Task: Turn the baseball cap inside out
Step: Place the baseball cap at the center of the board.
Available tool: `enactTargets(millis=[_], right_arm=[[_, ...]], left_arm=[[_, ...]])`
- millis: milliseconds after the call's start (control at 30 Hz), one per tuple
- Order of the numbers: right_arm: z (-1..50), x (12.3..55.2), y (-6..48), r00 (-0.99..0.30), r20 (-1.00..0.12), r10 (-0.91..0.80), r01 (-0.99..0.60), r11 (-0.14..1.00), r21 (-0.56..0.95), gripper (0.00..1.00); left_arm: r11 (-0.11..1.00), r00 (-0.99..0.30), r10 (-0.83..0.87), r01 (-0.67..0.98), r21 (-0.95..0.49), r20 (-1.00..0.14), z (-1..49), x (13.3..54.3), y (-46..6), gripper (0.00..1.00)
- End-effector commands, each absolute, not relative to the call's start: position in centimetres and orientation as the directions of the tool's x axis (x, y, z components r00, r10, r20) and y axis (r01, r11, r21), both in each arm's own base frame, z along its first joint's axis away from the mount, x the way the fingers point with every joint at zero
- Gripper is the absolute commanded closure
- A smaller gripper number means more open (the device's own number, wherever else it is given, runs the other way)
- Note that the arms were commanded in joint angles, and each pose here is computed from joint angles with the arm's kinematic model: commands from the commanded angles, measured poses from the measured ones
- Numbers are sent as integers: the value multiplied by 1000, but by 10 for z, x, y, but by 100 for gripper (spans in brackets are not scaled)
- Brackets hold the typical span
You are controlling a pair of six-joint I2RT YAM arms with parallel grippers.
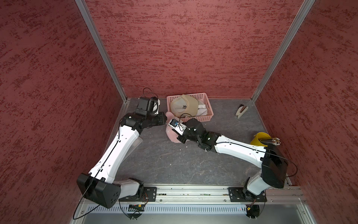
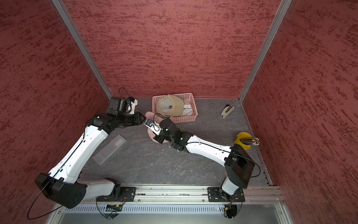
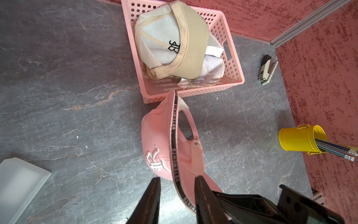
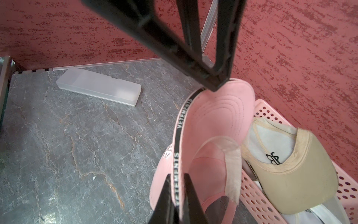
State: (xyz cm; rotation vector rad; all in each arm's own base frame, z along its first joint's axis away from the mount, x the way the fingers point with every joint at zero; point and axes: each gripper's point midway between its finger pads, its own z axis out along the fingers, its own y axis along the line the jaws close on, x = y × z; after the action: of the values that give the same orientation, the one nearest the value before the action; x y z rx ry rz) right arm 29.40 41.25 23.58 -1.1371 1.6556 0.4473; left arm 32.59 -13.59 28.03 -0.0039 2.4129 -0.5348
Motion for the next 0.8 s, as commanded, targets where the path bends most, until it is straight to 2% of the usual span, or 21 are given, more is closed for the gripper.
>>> enactTargets(millis=[0, 433, 767], right_arm=[[281, 298, 422, 36, -925, -378, -826, 510, -240, 100], [291, 292, 436, 51, -936, -349, -842, 489, -228, 100], [293, 299, 449, 53, -941, -333, -844, 489, -221, 100]], left_arm=[[920, -777, -130, 138, -367, -617, 281, 319, -131, 66], [905, -805, -131, 142, -401, -579, 261, 328, -141, 68], [880, -814, -139, 159, -447, -564, 262, 326, -147, 100]])
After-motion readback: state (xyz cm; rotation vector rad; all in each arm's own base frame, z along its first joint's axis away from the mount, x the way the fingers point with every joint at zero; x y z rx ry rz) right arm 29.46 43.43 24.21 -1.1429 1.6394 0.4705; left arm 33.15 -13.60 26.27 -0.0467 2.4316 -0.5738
